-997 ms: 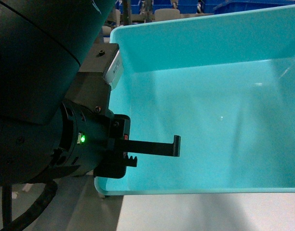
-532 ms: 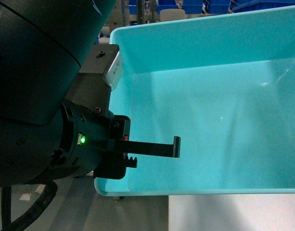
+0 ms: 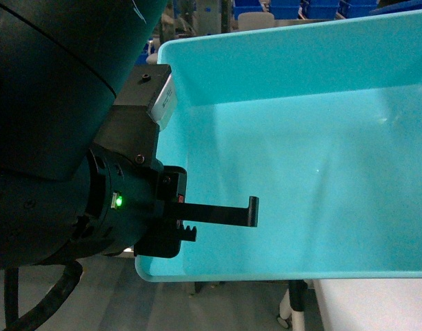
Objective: Organize blue bins on left shelf correctly
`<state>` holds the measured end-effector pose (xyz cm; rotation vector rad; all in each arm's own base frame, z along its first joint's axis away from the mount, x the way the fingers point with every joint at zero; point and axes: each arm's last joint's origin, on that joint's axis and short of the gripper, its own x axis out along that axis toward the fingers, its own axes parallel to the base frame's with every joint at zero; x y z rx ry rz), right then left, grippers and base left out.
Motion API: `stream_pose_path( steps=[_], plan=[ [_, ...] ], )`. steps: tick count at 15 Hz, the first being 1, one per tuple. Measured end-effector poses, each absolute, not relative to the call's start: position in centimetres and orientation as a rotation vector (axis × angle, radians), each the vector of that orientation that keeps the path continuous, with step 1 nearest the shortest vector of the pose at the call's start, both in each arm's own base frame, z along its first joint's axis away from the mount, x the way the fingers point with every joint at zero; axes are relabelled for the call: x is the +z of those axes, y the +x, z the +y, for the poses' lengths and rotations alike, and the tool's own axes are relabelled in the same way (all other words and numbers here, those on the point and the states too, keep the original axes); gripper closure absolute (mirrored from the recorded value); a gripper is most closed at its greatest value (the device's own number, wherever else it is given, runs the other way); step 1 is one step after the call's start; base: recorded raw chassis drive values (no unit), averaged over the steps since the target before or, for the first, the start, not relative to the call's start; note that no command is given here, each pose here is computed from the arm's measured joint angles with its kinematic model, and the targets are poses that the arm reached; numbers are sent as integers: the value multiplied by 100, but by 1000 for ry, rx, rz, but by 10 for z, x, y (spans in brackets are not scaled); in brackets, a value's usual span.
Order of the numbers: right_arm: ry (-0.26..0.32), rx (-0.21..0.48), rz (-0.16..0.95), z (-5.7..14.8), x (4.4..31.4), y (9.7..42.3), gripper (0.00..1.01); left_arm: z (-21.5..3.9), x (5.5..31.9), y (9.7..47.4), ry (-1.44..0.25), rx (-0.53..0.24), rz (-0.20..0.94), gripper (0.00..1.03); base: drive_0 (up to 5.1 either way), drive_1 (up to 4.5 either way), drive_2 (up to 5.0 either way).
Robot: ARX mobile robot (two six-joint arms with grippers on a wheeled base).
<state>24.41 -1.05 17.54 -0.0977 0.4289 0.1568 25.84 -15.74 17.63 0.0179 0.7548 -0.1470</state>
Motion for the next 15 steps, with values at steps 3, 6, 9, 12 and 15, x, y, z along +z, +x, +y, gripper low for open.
stream_pose_path(
  steps=[3, 6, 9, 12, 15],
  plan=[
    [-98, 157, 426, -11, 176, 244, 99, -157, 176, 259, 17, -147, 754, 101, -474, 374, 87],
    [-98, 157, 426, -11, 176, 244, 99, -157, 176, 258, 18, -146, 754, 101, -481, 368, 78],
    [-98, 157, 428, -11, 176, 244, 99, -157, 176, 259, 18, -147, 753, 101, -482, 366, 78],
    [-97, 156, 427, -11, 176, 244, 99, -157, 176, 259, 17, -147, 754, 101, -446, 406, 99],
    [-98, 157, 426, -11, 176, 244, 99, -157, 176, 258, 18, -146, 754, 101, -454, 399, 80]
  ],
)
